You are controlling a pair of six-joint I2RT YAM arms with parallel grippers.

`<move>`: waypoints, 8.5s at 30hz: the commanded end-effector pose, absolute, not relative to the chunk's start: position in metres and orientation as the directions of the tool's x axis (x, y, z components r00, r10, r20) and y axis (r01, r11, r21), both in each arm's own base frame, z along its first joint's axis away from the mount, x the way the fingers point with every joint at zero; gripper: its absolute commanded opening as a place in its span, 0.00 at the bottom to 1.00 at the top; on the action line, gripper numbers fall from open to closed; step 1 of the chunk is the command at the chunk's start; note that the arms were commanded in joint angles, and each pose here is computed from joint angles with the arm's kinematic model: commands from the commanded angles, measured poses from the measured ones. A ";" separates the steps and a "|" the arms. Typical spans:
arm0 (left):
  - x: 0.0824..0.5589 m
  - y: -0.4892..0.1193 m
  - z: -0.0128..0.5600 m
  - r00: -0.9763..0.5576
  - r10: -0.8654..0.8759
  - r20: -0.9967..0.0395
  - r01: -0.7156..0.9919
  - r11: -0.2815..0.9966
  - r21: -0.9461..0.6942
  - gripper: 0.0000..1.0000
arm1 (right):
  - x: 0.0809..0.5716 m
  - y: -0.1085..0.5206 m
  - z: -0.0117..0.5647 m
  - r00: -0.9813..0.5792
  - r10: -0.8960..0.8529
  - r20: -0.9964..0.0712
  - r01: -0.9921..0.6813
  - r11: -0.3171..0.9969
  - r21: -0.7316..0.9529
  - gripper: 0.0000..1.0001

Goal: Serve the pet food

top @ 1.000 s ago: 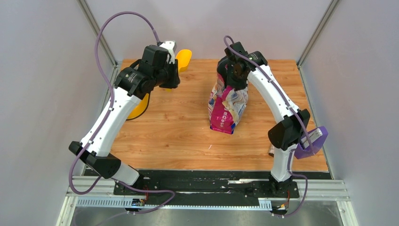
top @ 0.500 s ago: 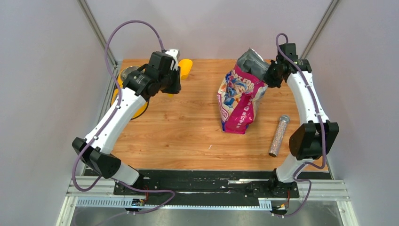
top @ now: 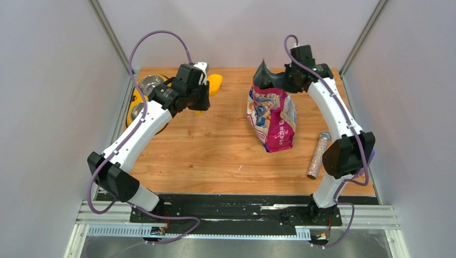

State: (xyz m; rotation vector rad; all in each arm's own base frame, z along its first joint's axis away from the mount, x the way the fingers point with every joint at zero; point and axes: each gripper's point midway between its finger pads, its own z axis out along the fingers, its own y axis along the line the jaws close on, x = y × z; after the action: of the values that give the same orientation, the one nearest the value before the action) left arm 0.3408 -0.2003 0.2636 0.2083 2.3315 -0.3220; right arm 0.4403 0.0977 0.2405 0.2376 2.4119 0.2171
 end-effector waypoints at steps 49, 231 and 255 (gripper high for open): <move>0.248 -0.156 0.237 -0.691 0.238 -0.682 0.471 0.864 -0.176 0.00 | 0.383 0.328 0.237 -0.584 -0.385 -0.715 -0.494 0.867 -0.063 0.00; 0.345 -0.313 0.124 -0.475 0.393 -0.787 0.730 0.675 -0.104 0.00 | 0.336 0.201 0.121 -0.869 0.041 -0.493 0.031 0.999 0.029 0.00; 0.283 -0.244 0.117 -0.700 0.456 -0.550 0.601 0.792 -0.108 0.00 | 0.364 0.176 0.137 -0.850 0.093 -0.519 0.074 0.996 0.058 0.00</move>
State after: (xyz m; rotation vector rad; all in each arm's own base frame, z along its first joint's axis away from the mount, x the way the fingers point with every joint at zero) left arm 0.2832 -0.2465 0.0844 0.8557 2.5131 -0.3811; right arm 0.3558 0.1858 0.1215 0.0825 2.6411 0.0463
